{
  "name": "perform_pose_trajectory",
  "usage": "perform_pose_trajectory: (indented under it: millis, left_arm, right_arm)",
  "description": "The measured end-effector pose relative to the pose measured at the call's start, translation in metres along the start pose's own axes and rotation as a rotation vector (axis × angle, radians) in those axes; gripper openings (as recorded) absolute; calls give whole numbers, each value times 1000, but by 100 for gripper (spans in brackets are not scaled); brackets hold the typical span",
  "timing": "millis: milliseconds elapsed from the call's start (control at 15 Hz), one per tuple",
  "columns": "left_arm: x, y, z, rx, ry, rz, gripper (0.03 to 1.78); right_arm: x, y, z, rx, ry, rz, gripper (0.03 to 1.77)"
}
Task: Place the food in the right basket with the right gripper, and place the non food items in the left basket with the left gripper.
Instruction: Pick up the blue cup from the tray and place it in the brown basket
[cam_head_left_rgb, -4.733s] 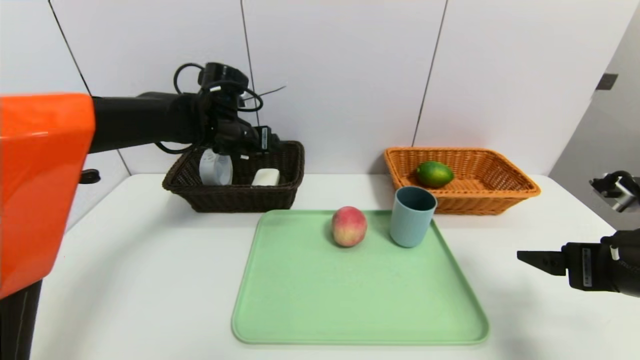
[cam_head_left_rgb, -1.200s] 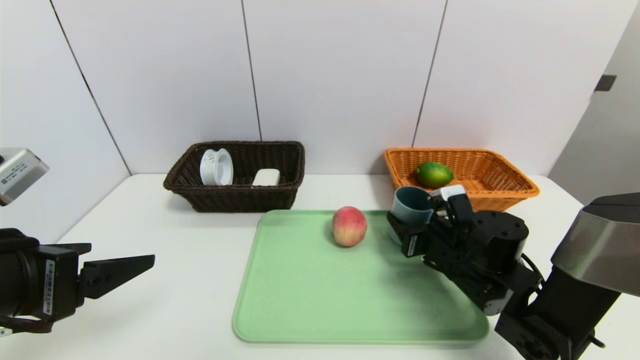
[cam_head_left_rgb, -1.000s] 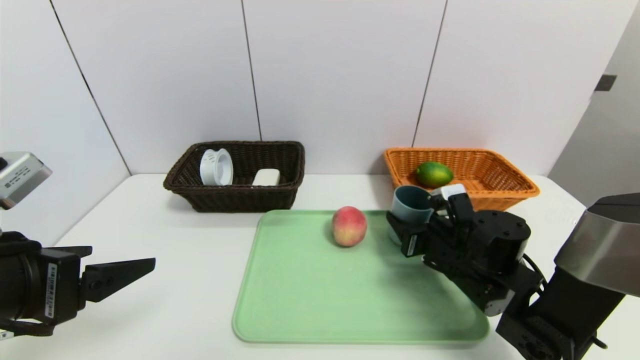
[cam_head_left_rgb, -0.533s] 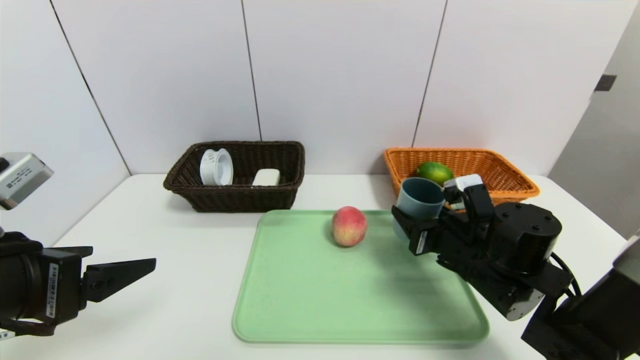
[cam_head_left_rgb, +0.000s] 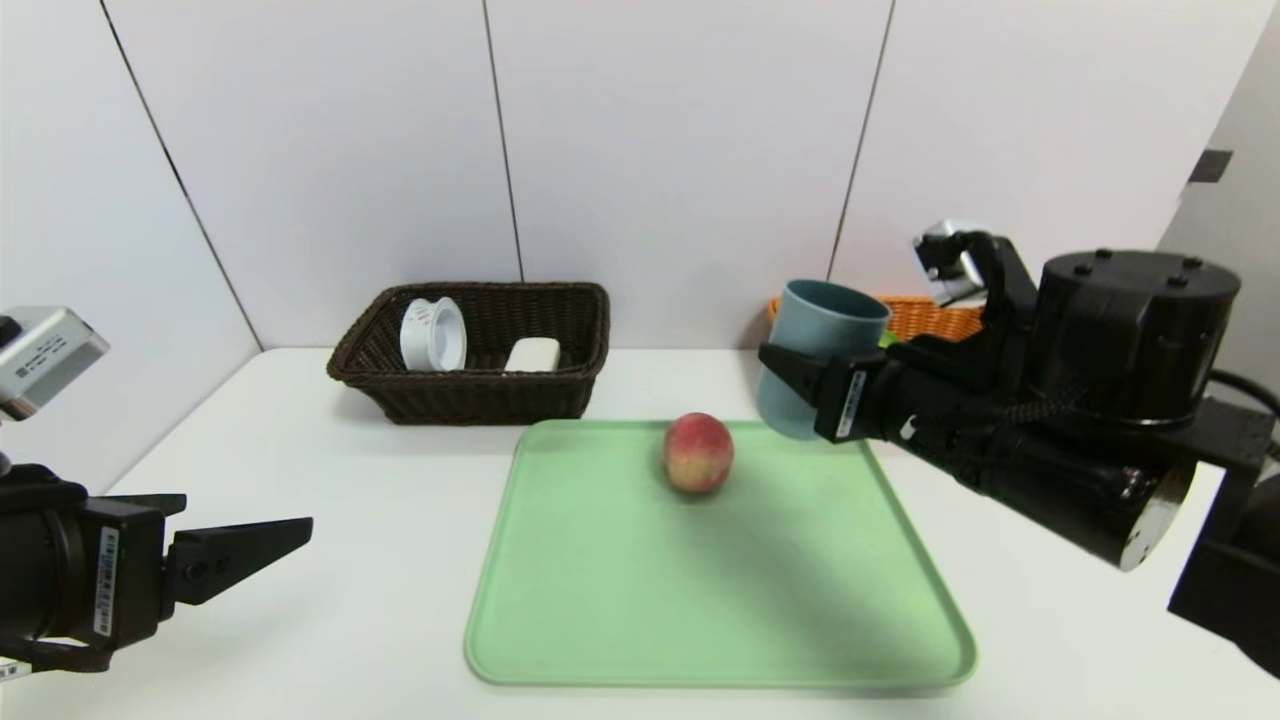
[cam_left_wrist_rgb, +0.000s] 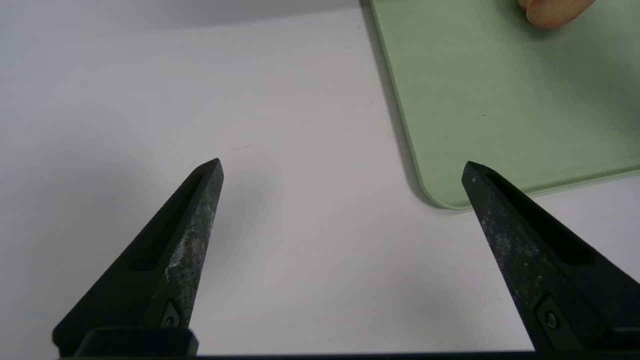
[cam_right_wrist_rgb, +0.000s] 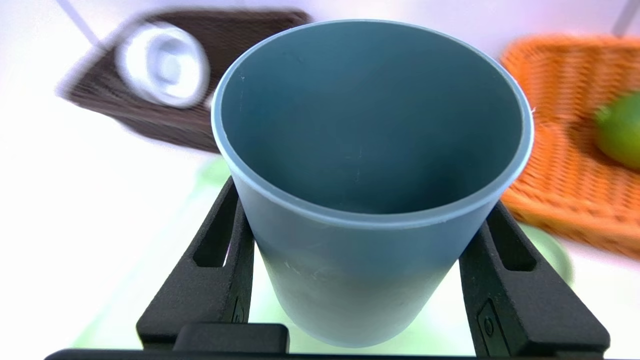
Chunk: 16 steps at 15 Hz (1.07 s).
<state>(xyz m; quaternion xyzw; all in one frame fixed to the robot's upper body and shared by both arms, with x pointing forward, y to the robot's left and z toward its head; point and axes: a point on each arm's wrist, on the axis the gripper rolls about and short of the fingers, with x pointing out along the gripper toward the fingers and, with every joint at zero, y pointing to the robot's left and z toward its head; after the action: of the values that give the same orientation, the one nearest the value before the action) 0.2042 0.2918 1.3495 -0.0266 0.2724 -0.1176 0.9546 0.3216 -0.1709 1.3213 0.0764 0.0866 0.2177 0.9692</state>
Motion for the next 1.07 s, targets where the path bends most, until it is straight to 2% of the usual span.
perform_pose_trajectory:
  millis: [200, 400, 733, 1067]
  left_arm:
    - [-1, 0, -1, -1, -1, 0, 169]
    - [-3, 0, -1, -4, -6, 0, 169]
    - [-4, 2, -10, -5, 6, 6, 169]
    - [-10, 4, -9, -13, -26, 23, 169]
  right_arm:
    - [-3, 16, 40, 5, 10, 61, 110]
    - [17, 33, 67, -7, -41, 106, 110]
    - [73, 64, 77, -18, -82, 162, 110]
    - [137, 94, 68, -24, -111, 197, 110]
